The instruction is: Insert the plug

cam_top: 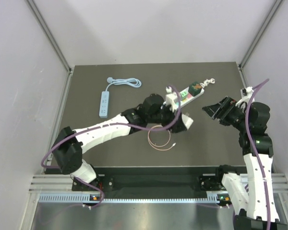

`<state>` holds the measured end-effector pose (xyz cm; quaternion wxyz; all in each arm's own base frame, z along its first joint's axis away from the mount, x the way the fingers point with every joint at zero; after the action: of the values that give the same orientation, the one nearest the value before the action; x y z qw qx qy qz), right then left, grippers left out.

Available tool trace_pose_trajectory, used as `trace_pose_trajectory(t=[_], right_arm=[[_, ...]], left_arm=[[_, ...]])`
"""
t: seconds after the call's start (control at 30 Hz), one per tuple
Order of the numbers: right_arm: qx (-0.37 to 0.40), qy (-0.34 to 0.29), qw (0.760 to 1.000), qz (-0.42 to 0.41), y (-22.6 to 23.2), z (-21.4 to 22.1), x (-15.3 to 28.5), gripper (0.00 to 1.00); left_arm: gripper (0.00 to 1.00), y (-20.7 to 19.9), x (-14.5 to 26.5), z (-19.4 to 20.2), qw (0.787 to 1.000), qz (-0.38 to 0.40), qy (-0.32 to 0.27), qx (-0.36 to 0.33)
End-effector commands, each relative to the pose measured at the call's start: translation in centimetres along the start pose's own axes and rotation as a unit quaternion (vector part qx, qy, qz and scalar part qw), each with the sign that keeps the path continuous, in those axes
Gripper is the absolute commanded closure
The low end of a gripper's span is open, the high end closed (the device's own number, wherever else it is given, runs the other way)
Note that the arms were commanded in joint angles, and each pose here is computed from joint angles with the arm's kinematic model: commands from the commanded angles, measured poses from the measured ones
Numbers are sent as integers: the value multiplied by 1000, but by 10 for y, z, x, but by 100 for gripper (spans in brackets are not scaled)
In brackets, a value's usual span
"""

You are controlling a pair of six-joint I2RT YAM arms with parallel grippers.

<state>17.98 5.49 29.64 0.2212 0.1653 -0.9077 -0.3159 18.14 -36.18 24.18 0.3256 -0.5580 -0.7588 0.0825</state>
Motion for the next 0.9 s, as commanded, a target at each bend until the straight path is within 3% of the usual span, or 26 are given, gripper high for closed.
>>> trace_pose_trajectory(t=[0.0,0.07,0.1,0.17,0.23,0.3,0.33,0.5,0.6,0.73,0.87], right_arm=[[38,-32,999,-15,6,-7,1,24],[48,-53,997,-29,7,-9,-2,24],[69,-93,992,-49,15,-19,-3,25],[92,-139,984,-62,17,-20,-5,24],[137,-230,958,-106,37,-34,-1,25],[163,-267,942,-125,39,-30,-10,25],[180,-296,927,-143,47,-37,-11,25],[271,-256,913,-169,74,-27,-49,24],[295,-283,897,-170,89,-23,-51,24],[325,-288,890,-142,97,-24,-59,26],[340,-284,888,-126,104,-21,-67,36]], left_arm=[[100,11,18,-61,975,-7,-100,201],[100,6,22,-78,957,65,-149,241],[100,6,27,-87,932,88,-165,309],[100,0,35,-101,902,149,-217,341],[100,0,40,-112,851,183,-244,427],[100,-4,45,-125,813,225,-261,469],[100,-8,48,-134,804,238,-268,475],[100,-10,55,-157,766,247,-306,509],[100,-8,64,-159,745,242,-333,524],[100,-4,69,-156,732,225,-345,542],[100,-4,72,-154,725,222,-347,552]])
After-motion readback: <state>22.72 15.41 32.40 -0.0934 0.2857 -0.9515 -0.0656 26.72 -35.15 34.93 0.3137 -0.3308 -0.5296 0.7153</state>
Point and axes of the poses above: each gripper's point midway between its finger pads, its own x axis back along the fingers, its own y axis along the line the jaws close on, z = x × y, the point moved 7 cm from there along x, back along the fingers, and after that the axes turned 2 degrees about x, right-handed, at the moved point
